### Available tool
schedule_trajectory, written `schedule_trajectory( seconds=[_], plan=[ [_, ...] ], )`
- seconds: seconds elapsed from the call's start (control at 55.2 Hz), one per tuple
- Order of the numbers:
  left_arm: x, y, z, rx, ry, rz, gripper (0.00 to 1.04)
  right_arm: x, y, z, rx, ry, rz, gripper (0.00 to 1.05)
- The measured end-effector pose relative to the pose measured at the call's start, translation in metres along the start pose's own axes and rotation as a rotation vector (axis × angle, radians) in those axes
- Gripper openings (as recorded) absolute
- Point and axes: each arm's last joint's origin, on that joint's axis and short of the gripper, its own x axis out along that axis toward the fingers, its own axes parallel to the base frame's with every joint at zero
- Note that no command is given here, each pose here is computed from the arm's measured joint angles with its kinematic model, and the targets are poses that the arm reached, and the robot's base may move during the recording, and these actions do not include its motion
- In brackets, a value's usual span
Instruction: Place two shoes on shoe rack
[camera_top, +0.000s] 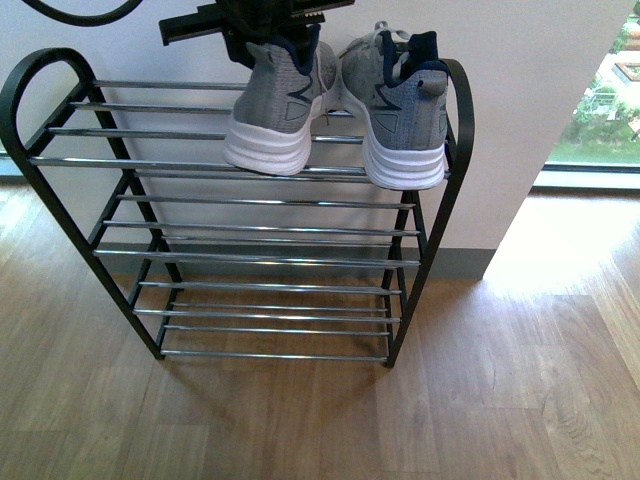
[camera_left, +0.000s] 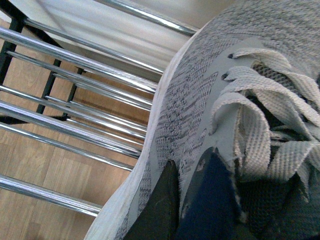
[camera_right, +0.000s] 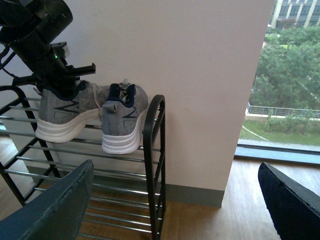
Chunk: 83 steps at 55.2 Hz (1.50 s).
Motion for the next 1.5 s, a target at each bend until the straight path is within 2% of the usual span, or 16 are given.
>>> schedule_trajectory(
  seconds=[0.253, 0.489, 0.579, 0.67, 0.851, 0.977, 1.195, 1.249, 1.321, 1.43, 1.502],
  plan=[
    [-0.010, -0.024, -0.021, 0.015, 0.013, -0.071, 0.02, 0.000, 0.000, 0.000, 0.000, 0.000, 0.000, 0.95],
    [-0.008, -0.019, -0.025, 0.014, 0.013, -0.069, 0.03, 0.000, 0.000, 0.000, 0.000, 0.000, 0.000, 0.95],
    [-0.011, -0.020, -0.024, 0.037, 0.006, -0.103, 0.25, 0.000, 0.000, 0.000, 0.000, 0.000, 0.000, 0.95],
    [-0.015, -0.020, -0.023, 0.053, 0.004, -0.116, 0.39, 0.000, 0.000, 0.000, 0.000, 0.000, 0.000, 0.95],
    [-0.031, -0.020, -0.028, 0.097, 0.001, -0.151, 0.80, 0.000, 0.000, 0.000, 0.000, 0.000, 0.000, 0.95],
    [-0.055, -0.018, -0.031, 0.148, -0.023, -0.176, 0.97, 0.000, 0.000, 0.000, 0.000, 0.000, 0.000, 0.95],
    [-0.113, -0.009, -0.030, 0.286, -0.251, -0.098, 0.95, 0.000, 0.000, 0.000, 0.000, 0.000, 0.000, 0.95],
    [-0.122, 0.002, -0.028, 0.298, -0.550, -0.065, 0.82, 0.000, 0.000, 0.000, 0.000, 0.000, 0.000, 0.95],
    [-0.129, 0.039, -0.039, 0.278, -0.812, -0.109, 0.66, 0.000, 0.000, 0.000, 0.000, 0.000, 0.000, 0.95],
    [-0.139, 0.085, -0.059, 0.255, -0.945, -0.127, 0.50, 0.000, 0.000, 0.000, 0.000, 0.000, 0.000, 0.95],
    [-0.145, 0.114, -0.072, 0.249, -0.983, -0.118, 0.39, 0.000, 0.000, 0.000, 0.000, 0.000, 0.000, 0.95]
  ],
)
